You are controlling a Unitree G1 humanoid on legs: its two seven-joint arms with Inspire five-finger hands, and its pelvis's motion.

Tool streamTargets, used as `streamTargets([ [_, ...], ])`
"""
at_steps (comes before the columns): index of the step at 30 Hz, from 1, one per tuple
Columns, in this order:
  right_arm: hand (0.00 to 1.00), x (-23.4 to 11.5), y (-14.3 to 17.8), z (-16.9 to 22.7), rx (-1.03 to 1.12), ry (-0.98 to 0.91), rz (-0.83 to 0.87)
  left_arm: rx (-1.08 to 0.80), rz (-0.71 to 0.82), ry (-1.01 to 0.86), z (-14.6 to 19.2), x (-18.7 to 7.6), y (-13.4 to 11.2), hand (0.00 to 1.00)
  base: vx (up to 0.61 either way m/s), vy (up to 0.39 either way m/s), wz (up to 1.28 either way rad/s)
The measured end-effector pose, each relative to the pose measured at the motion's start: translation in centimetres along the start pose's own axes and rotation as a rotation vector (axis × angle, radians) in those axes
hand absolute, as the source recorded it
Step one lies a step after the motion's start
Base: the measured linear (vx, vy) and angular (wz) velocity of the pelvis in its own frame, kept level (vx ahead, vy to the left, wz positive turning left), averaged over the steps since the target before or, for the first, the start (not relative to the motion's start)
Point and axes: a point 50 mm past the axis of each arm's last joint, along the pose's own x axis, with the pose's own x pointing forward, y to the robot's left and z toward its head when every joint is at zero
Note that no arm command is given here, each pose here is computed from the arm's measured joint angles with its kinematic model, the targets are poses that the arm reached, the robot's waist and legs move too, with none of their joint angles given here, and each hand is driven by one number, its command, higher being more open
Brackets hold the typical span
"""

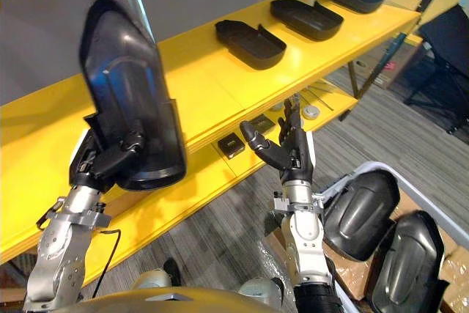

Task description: Walk over and take three plastic housings, then place them on the shelf

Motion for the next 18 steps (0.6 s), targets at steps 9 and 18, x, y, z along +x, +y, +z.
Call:
streamTargets([
  [9, 1.00, -1.1, 0.0, 0.1, -0.028, 0.041, 0.109, -0.011, 0.441, 0.096, -0.5, 4.8, 8.7, 0.00, -0.02, -0.009, -0.33],
  [18, 1.00, -2.5, 2.7, -1.2, 0.020, 0.130, 0.231, 0.001, 0.712, 0.206, -0.7, 5.5, 14.0, 0.00, 0.00, 0.005, -0.12],
])
